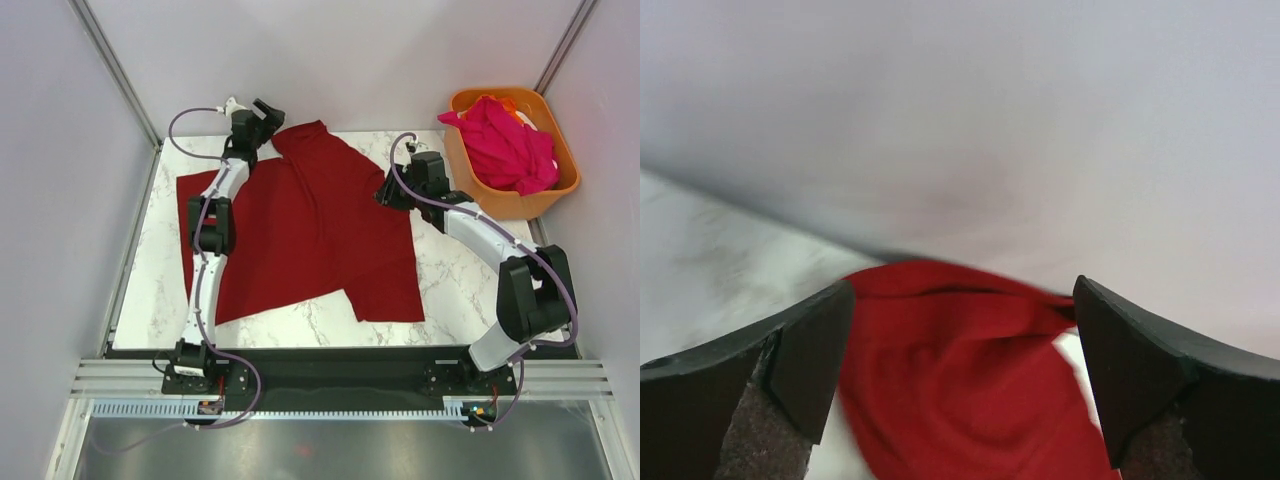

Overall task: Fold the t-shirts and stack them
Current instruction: Flatten the tshirt out

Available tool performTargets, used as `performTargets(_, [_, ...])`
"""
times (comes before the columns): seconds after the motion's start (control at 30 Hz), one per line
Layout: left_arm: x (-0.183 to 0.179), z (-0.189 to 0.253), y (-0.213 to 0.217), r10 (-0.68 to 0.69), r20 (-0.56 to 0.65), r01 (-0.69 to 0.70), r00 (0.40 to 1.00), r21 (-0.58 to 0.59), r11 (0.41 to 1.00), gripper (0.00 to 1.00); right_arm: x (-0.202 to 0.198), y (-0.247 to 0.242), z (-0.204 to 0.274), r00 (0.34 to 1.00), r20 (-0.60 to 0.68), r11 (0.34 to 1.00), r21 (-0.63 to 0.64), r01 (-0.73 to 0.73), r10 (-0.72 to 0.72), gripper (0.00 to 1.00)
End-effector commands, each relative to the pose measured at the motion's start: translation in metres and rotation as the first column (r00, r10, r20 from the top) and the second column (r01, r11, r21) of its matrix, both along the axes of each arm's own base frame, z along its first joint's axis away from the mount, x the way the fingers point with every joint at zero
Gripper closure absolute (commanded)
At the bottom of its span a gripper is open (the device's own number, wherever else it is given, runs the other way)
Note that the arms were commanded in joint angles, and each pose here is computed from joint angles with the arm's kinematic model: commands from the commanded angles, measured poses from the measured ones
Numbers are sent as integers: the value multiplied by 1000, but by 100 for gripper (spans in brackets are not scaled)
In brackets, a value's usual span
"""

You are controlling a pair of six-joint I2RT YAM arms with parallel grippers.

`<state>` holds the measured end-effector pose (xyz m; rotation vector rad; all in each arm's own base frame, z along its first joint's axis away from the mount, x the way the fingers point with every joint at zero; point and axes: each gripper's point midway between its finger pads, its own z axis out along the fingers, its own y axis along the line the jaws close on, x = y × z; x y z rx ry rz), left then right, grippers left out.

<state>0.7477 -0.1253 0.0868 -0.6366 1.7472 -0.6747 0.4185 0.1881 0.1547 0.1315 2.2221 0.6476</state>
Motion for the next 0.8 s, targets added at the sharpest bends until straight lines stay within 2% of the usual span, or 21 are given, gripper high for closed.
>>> performTargets(0.0, [-11,161,-43,-137,335,175,932,-88,981,0,19,-9,14,997,62,998,-42,45,-42,59])
performTargets(0.1, [-19,195,-41,-145,384,201,912,-108,974,0,23,-10,2,998,21,996,-69,52,-51,58])
performTargets(0.13, [-26,227,-31,-132,420,190,898,-99,977,0,24,-10,-4,999,3,996,-77,54,-54,58])
performTargets(0.17, [-29,220,-25,-125,392,176,911,-96,980,0,23,-12,-4,998,-3,995,-84,61,-62,57])
performTargets(0.23, [-41,238,-6,-86,384,132,919,-95,987,0,22,-31,-8,989,-14,978,-149,143,-147,50])
performTargets(0.27, [-60,248,7,-45,354,87,934,-104,991,0,24,-39,-4,983,-4,968,-173,182,-186,46])
performTargets(0.33, [-89,261,23,10,326,24,945,-102,994,0,25,-63,-2,957,16,927,-248,283,-288,31])
performTargets(0.37, [-122,273,34,52,306,-22,951,-100,995,0,30,-70,3,951,33,916,-262,305,-307,23])
performTargets(0.4, [-138,273,44,92,286,-67,954,-96,993,0,34,-77,-5,949,25,903,-300,306,-314,19])
performTargets(0.43, [-154,270,48,109,261,-88,959,-92,992,0,39,-82,-7,946,16,897,-316,311,-323,22])
performTargets(0.47, [-189,272,57,137,217,-121,966,-87,989,0,50,-93,-1,940,6,893,-308,327,-342,24])
performTargets(0.53, [-223,261,63,162,135,-153,977,-78,985,3,59,-100,-32,940,-88,894,-347,283,-331,26])
performTargets(0.57, [-239,239,66,162,72,-158,984,-58,986,5,60,-109,-31,927,-124,876,-391,282,-353,27])
performTargets(0.6, [-264,267,67,161,130,-153,978,-72,986,5,60,-114,-50,915,-167,861,-433,265,-366,28])
performTargets(0.63, [-276,267,69,161,134,-153,978,-73,986,5,60,-115,-55,917,-181,858,-452,244,-356,30])
performTargets(0.67, [-291,240,70,161,87,-156,983,-61,986,5,57,-112,-63,918,-200,864,-452,224,-343,32])
performTargets(0.7, [-314,260,72,162,139,-152,977,-75,986,5,55,-111,-69,916,-214,867,-450,215,-338,36])
performTargets(0.77, [-335,249,74,161,132,-153,978,-73,986,5,50,-108,-81,913,-242,876,-440,199,-330,38])
